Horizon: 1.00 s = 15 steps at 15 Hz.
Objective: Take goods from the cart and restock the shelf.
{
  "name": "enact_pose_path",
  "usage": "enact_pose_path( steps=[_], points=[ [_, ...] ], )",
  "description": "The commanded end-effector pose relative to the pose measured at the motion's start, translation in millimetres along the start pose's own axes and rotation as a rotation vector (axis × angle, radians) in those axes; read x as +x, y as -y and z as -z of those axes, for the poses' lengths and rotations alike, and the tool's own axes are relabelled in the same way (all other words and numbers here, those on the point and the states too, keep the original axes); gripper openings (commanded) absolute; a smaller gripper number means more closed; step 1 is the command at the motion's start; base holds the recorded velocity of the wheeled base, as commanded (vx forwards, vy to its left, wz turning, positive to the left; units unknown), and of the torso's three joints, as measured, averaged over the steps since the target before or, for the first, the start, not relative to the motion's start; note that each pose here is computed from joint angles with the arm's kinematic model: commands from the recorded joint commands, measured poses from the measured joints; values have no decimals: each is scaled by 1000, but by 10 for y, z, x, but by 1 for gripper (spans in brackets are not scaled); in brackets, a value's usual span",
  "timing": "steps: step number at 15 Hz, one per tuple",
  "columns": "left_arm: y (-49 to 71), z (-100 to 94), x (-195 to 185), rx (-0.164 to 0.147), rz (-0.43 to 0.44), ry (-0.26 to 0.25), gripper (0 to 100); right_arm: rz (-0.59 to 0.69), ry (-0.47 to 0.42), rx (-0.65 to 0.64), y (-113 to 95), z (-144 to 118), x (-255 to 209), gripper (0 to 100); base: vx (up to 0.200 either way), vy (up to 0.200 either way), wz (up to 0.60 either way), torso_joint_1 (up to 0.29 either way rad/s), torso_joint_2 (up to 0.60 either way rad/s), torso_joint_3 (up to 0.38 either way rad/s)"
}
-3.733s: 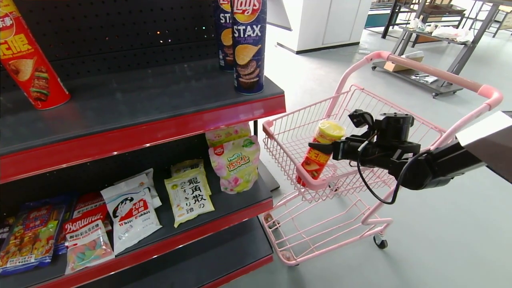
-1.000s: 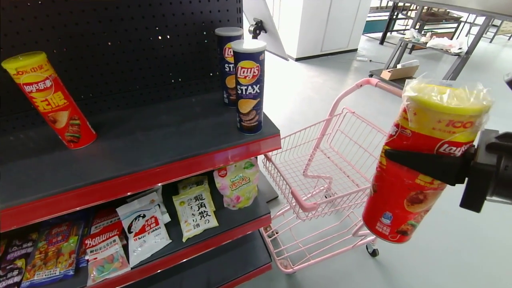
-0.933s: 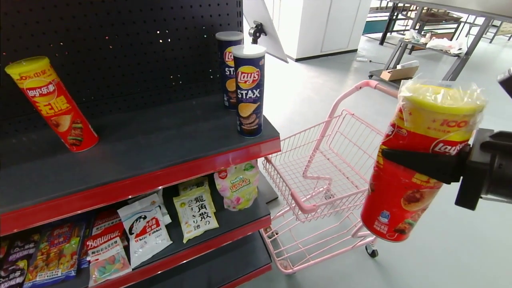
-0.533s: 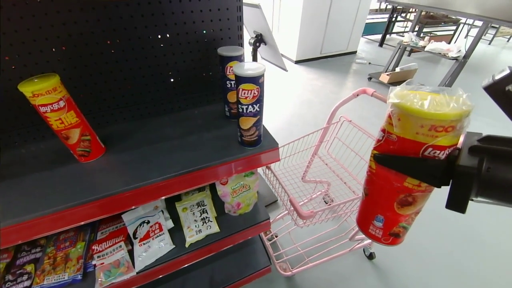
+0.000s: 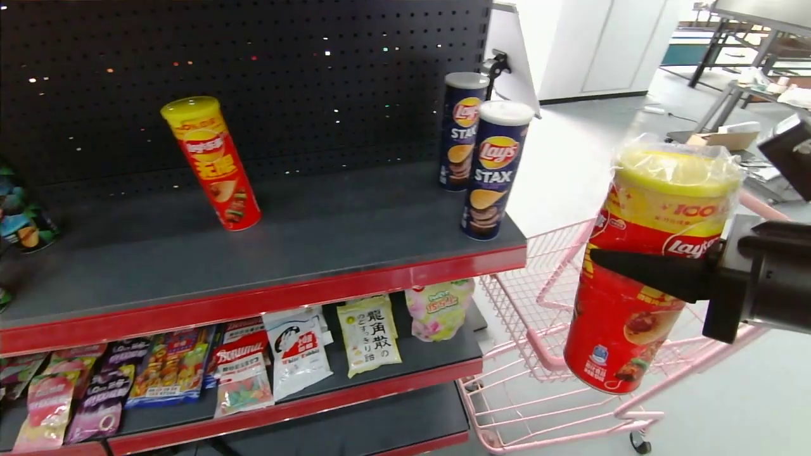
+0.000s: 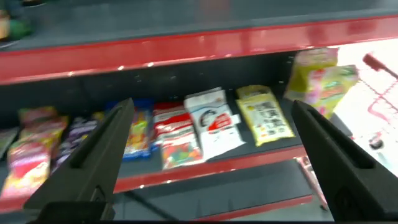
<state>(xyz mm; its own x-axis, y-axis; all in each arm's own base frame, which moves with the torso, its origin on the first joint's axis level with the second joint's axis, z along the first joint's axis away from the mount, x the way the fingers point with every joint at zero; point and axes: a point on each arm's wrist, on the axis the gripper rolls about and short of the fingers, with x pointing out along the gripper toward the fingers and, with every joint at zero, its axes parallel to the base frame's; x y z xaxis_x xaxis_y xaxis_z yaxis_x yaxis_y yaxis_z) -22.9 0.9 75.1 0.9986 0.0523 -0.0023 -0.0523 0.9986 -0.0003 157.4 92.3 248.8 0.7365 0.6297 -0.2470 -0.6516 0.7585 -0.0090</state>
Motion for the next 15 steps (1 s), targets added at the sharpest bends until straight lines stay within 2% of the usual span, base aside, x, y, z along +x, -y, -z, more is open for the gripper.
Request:
enact_pose_path(
  steps=[1, 2, 8, 15],
  points=[
    [0, 0, 1, 0, -1, -1, 100, 2, 1, 0, 1, 7, -8, 0, 0, 0, 600, 2, 2, 12],
    [0, 0, 1, -1, -1, -1, 100, 2, 4, -1, 1, 4, -12, 0, 0, 0, 600, 7, 2, -2],
    [0, 0, 1, 0, -1, -1, 100, 19, -6, 7, -26, 210, -211, 0, 0, 0, 0, 0, 0, 0],
    [0, 0, 1, -1, -1, -1, 100, 6, -4, 10, -42, 226, -234, 0, 0, 0, 0, 0, 0, 0]
  ],
)
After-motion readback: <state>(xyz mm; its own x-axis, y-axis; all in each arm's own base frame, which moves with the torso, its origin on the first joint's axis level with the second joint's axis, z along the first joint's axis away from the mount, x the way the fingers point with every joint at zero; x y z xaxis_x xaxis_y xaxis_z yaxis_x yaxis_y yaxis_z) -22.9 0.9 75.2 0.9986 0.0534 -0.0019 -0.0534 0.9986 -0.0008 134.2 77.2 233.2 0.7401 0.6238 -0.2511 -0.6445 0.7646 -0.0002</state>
